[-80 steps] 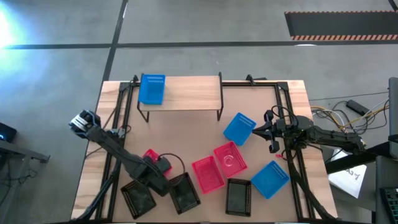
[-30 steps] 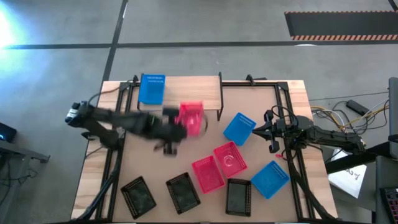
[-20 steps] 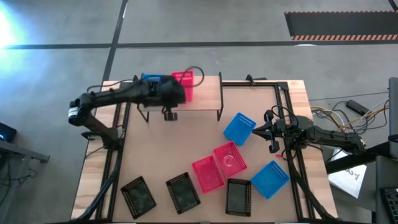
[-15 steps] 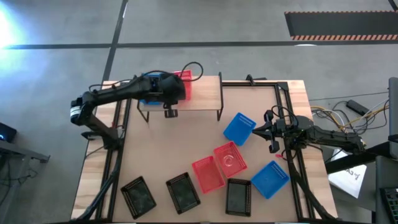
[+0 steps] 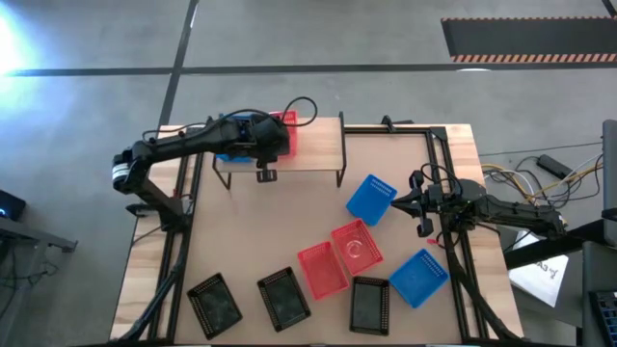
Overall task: Stack baskets on shelf by color
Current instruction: Put the left red bin on the shelf, then put the middle black bin on the shelf
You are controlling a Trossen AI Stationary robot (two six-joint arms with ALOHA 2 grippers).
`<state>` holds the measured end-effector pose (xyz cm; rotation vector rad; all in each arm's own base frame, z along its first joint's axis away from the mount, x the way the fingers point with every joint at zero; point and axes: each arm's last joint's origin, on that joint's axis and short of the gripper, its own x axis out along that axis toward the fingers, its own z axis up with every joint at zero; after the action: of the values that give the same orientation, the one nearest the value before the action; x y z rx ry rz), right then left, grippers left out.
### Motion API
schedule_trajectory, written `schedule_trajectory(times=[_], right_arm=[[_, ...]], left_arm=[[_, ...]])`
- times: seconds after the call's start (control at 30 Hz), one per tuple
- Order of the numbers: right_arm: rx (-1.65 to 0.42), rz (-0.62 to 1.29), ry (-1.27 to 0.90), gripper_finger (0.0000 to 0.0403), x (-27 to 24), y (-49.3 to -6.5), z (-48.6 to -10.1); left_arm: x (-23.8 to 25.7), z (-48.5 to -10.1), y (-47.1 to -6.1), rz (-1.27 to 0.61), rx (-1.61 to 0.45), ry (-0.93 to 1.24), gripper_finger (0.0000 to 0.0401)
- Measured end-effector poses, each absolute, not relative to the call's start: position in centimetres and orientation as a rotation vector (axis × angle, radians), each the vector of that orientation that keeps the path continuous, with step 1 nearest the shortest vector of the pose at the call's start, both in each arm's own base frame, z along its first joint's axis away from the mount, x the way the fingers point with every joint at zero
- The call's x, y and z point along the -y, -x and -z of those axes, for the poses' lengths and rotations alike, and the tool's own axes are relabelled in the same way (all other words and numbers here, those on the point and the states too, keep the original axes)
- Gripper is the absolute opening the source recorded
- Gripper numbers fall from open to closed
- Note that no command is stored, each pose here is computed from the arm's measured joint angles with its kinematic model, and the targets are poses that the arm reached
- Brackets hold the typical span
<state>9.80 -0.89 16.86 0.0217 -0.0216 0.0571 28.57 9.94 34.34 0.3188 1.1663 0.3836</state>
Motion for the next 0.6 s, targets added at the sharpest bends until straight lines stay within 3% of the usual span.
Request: schedule_trajectory(times=[0.6], right_arm=[[0.022, -0.057, -0.022, 0.0018, 0.89, -9.8, -16.86]], left_arm=[[-9.65, -34.95, -28.62, -0.391, -1.114, -0.221, 0.0122]])
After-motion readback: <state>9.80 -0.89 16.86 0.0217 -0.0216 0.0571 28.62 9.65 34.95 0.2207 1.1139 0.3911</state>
